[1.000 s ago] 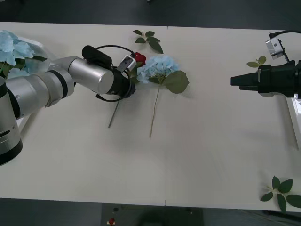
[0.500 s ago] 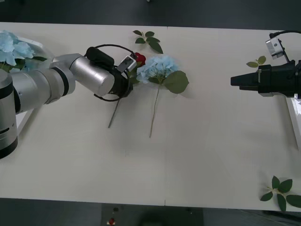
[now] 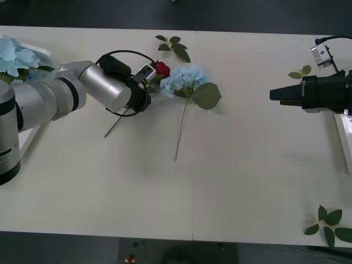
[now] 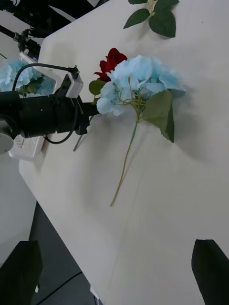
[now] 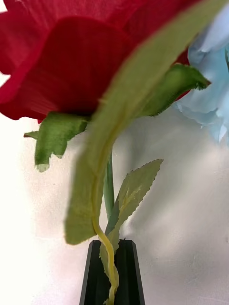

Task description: Put the red flowers into the right box and the blue flowers into the left box

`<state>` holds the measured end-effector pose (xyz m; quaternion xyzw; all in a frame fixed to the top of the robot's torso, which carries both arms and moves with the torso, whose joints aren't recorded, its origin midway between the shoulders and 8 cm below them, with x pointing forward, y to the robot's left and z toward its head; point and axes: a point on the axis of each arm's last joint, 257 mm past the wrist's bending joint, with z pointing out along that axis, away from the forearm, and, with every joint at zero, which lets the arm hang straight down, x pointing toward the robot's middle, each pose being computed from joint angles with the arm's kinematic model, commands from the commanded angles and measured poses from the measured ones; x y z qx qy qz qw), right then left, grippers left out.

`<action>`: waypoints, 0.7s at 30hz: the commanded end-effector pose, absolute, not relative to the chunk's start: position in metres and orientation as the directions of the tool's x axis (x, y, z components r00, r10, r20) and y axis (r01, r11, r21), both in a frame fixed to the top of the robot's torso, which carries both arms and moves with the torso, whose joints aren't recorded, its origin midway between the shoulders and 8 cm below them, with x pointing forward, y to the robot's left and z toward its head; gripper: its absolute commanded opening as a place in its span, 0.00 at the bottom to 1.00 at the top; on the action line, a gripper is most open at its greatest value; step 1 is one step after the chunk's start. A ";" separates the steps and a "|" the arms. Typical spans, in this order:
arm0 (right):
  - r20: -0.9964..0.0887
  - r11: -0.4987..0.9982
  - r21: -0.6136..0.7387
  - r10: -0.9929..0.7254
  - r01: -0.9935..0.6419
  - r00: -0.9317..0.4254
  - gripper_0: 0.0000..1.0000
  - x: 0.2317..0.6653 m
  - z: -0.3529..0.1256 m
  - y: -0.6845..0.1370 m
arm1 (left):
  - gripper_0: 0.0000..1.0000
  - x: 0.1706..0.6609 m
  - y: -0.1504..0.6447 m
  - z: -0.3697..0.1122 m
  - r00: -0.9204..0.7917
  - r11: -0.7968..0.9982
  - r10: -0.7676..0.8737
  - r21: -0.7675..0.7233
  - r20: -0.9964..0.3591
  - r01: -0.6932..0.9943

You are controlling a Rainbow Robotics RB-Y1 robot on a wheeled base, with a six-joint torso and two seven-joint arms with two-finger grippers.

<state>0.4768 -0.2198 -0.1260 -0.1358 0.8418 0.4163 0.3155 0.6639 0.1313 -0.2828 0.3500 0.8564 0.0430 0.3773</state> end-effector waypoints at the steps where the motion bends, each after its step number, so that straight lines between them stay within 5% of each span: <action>1: -0.685 0.622 0.581 0.025 -0.524 -0.728 0.91 0.482 -0.103 -0.225 | 0.00 0.643 0.184 -0.330 -0.569 0.781 0.617 0.332 -0.544 0.529; 21: -0.685 0.622 0.581 0.025 -0.524 -0.728 0.92 0.482 -0.103 -0.225 | 0.00 0.641 0.215 -0.258 -0.681 0.820 0.564 0.225 -0.467 0.526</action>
